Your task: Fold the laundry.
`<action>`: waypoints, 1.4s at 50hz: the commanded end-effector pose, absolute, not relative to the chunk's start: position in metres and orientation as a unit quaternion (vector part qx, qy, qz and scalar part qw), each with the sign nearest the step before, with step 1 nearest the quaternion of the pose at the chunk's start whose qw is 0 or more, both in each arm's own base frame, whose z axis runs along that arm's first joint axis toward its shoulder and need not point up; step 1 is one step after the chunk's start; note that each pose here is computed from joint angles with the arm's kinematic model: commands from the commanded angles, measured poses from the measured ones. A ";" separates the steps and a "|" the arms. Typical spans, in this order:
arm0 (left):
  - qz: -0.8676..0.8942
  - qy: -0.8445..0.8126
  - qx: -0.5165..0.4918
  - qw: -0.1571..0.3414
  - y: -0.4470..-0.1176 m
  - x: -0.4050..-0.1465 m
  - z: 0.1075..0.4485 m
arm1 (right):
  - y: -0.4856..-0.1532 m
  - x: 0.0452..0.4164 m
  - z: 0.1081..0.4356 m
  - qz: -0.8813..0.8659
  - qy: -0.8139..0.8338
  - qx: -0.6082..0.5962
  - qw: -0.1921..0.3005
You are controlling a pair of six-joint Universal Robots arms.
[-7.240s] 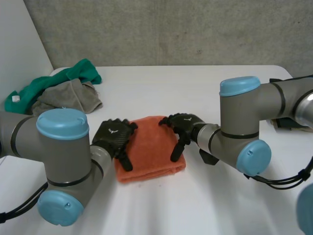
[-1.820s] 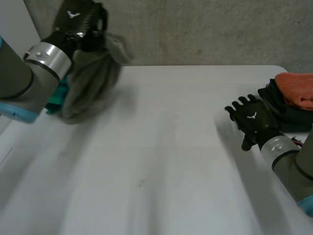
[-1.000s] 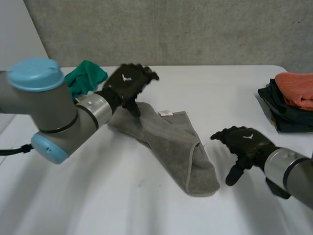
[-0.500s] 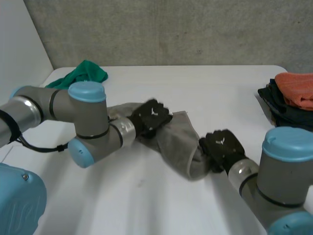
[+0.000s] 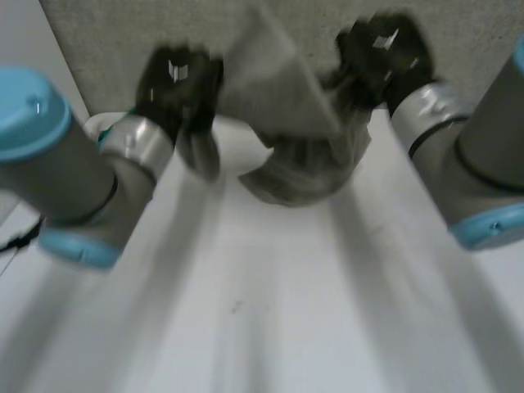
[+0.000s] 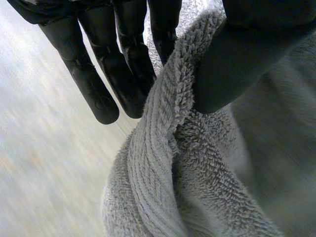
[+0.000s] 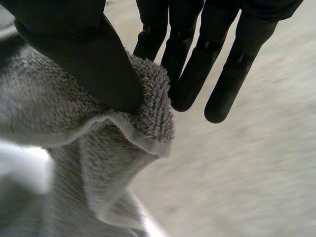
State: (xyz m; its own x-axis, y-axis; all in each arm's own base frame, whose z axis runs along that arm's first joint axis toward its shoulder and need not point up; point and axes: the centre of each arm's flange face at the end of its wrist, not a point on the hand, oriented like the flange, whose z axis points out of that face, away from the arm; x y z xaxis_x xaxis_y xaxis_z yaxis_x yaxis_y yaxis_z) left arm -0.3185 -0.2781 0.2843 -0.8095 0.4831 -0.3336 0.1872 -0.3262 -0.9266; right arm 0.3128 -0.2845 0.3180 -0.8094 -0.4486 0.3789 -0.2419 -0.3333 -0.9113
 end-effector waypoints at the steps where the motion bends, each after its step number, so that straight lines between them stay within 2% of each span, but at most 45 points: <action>1: 0.640 -0.683 -0.341 0.090 -0.214 -0.282 0.203 | -0.237 0.338 0.217 -0.605 0.672 -0.410 0.120; 2: 0.623 -0.695 -0.349 0.088 -0.202 -0.276 0.192 | -0.231 0.334 0.197 -0.572 0.694 -0.421 0.118; 7: 0.593 -0.717 -0.358 0.083 -0.180 -0.263 0.183 | -0.221 0.328 0.155 -0.511 0.730 -0.439 0.116; 16: 0.657 -0.665 -0.343 0.094 -0.176 -0.264 0.241 | -0.219 0.325 0.156 -0.508 0.734 -0.435 0.116; 21: 0.676 -0.640 -0.348 0.109 -0.183 -0.276 0.258 | -0.214 0.313 0.192 -0.544 0.724 -0.408 0.119; 25: 0.642 -0.637 -0.399 0.154 -0.191 -0.309 0.234 | -0.232 0.284 0.205 -0.556 0.740 -0.366 0.096; 29: 0.609 -0.647 -0.427 0.169 -0.201 -0.326 0.209 | -0.239 0.266 0.211 -0.562 0.746 -0.348 0.079; 35: 0.572 -0.644 -0.486 0.148 -0.206 -0.341 0.176 | -0.256 0.228 0.197 -0.541 0.772 -0.331 0.038; 40: 0.552 -0.625 -0.538 0.124 -0.206 -0.354 0.148 | -0.253 0.216 0.180 -0.517 0.780 -0.351 0.032; 48: 0.533 -0.628 -0.554 0.119 -0.208 -0.359 0.129 | -0.252 0.208 0.171 -0.508 0.788 -0.346 0.037; 56: 0.534 -0.627 -0.555 0.116 -0.209 -0.360 0.127 | -0.256 0.208 0.173 -0.516 0.783 -0.344 0.035; 61: 0.551 -0.624 -0.545 0.102 -0.213 -0.359 0.141 | -0.261 0.209 0.178 -0.527 0.775 -0.346 0.034; 66: 0.615 -0.596 -0.510 0.079 -0.211 -0.351 0.204 | -0.269 0.218 0.194 -0.555 0.744 -0.369 0.043; 70: 0.635 -0.582 -0.502 0.079 -0.197 -0.341 0.236 | -0.276 0.227 0.206 -0.576 0.702 -0.416 0.044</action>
State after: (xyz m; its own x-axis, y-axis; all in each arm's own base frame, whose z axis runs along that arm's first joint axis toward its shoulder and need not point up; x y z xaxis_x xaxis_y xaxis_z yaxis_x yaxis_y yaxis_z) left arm -0.3541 -0.2120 0.1846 -0.4408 0.7349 -0.5154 0.5287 -0.2514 -0.8107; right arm 0.2154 -0.2674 0.1899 -0.7314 -0.5918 0.3390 -0.5042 0.1345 -0.8530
